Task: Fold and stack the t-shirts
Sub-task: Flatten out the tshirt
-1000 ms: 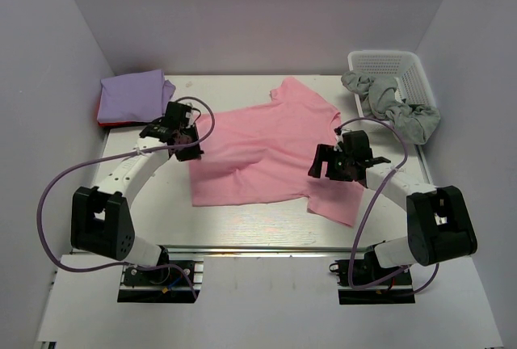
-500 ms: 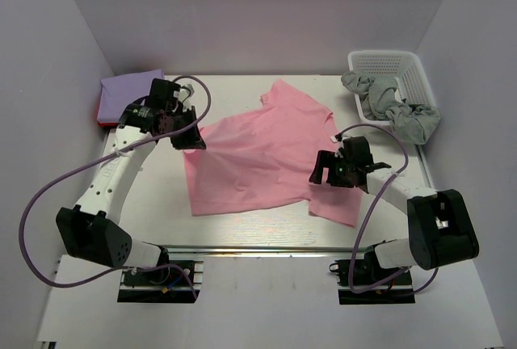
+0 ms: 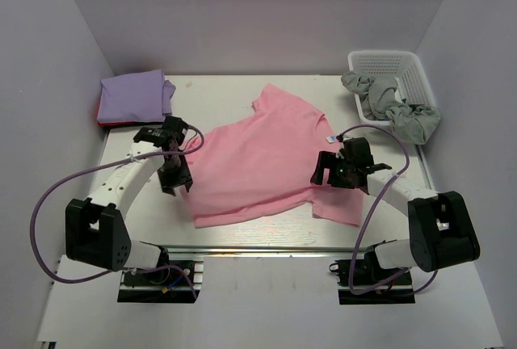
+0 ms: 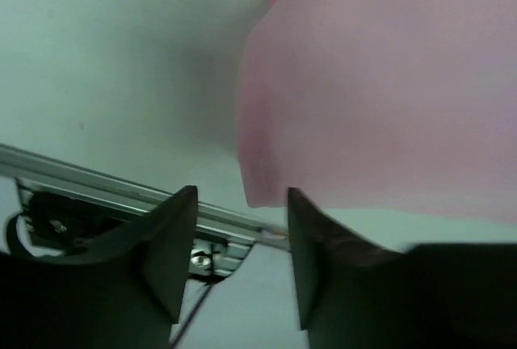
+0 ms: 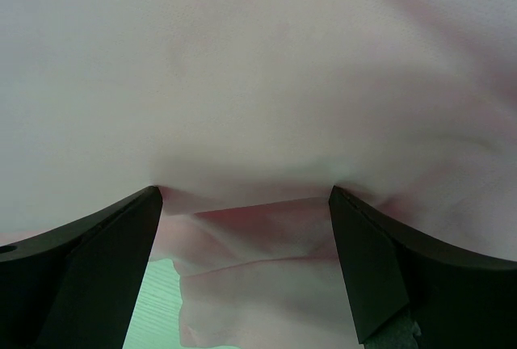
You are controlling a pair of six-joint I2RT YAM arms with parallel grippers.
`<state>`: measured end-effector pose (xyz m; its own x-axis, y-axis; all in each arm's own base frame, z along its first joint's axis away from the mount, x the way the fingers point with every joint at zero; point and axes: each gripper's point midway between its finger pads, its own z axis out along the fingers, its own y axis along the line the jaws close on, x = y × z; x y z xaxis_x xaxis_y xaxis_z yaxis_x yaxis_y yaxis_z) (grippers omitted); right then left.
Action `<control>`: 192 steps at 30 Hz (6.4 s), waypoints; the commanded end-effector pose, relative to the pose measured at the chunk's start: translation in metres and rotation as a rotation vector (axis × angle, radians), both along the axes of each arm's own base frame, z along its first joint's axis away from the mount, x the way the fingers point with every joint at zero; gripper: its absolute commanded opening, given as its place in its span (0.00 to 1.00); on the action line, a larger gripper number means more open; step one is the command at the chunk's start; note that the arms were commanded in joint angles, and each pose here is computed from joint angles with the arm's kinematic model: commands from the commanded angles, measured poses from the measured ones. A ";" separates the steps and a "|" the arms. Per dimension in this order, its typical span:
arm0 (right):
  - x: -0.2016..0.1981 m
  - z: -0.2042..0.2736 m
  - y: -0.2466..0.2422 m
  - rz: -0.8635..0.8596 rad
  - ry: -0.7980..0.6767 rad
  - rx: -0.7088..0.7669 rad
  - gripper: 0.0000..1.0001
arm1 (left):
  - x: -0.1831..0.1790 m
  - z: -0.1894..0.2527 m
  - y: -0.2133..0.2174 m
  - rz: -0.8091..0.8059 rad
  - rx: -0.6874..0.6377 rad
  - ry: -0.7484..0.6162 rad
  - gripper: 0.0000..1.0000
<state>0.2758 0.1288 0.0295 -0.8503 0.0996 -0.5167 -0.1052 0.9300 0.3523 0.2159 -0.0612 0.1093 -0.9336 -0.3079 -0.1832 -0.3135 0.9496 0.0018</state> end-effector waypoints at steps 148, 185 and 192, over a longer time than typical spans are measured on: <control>0.031 0.022 0.025 0.124 -0.037 0.061 0.90 | 0.171 -0.021 -0.050 -0.227 -0.085 -0.395 0.00; 0.030 0.021 0.030 0.179 -0.053 0.083 0.90 | 0.202 0.002 -0.080 -0.328 -0.059 -0.476 1.00; 0.029 0.017 0.034 0.194 -0.035 0.097 0.90 | 0.198 -0.040 -0.072 -0.377 -0.075 -0.431 0.81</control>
